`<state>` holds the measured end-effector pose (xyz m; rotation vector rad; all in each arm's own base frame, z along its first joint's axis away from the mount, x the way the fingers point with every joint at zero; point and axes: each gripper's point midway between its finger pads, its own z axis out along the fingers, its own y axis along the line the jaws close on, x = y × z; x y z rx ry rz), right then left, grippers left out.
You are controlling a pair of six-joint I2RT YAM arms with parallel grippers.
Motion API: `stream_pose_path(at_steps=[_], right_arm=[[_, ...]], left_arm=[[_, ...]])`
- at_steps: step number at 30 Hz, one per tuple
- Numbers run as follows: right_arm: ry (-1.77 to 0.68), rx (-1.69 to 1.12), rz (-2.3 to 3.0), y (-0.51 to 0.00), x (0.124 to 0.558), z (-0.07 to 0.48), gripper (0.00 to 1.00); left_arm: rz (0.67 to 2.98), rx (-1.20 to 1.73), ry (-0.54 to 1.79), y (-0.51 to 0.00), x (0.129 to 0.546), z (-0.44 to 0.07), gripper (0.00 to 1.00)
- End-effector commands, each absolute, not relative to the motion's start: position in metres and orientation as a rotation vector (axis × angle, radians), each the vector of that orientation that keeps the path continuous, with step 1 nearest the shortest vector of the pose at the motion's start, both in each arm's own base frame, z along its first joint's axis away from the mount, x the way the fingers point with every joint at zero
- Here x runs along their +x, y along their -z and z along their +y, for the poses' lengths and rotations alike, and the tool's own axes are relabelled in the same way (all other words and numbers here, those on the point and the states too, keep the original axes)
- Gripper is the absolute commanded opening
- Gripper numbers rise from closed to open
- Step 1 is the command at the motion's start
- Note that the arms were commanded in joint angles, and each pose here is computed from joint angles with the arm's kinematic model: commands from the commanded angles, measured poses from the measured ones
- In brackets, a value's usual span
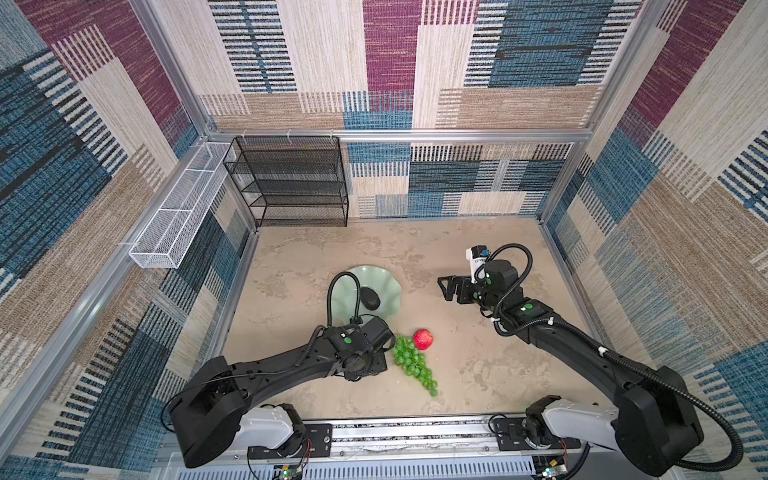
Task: Place and organize the fake fruits in the fruit bowl
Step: 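Grasp the avocado near the bowl with the left gripper while the right gripper withdraws, then lift the avocado with the left gripper and set it in the bowl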
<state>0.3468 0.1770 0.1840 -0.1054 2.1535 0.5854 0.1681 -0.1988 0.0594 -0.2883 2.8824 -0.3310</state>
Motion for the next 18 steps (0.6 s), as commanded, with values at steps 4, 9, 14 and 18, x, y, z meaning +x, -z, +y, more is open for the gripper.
stream_pose_path(at_steps=[4, 9, 14, 18], right_arm=[[-0.598, -0.106, 2.128, -0.188, 0.35, 0.179, 1.0], [-0.599, -0.112, 2.128, -0.187, 0.349, 0.179, 0.99], [-0.607, -0.119, 2.148, -0.183, 0.349, 0.182, 1.0], [-0.614, -0.111, 2.153, -0.183, 0.346, 0.181, 1.0]], left_arm=[[2.78, -0.289, 0.32, -0.094, 0.163, -0.166, 0.57], [2.655, -0.283, 0.366, -0.141, 0.178, -0.143, 0.59], [2.659, -0.24, 0.474, -0.161, 0.217, -0.142, 0.59], [2.731, -0.157, 0.405, -0.164, 0.253, -0.146, 0.59]])
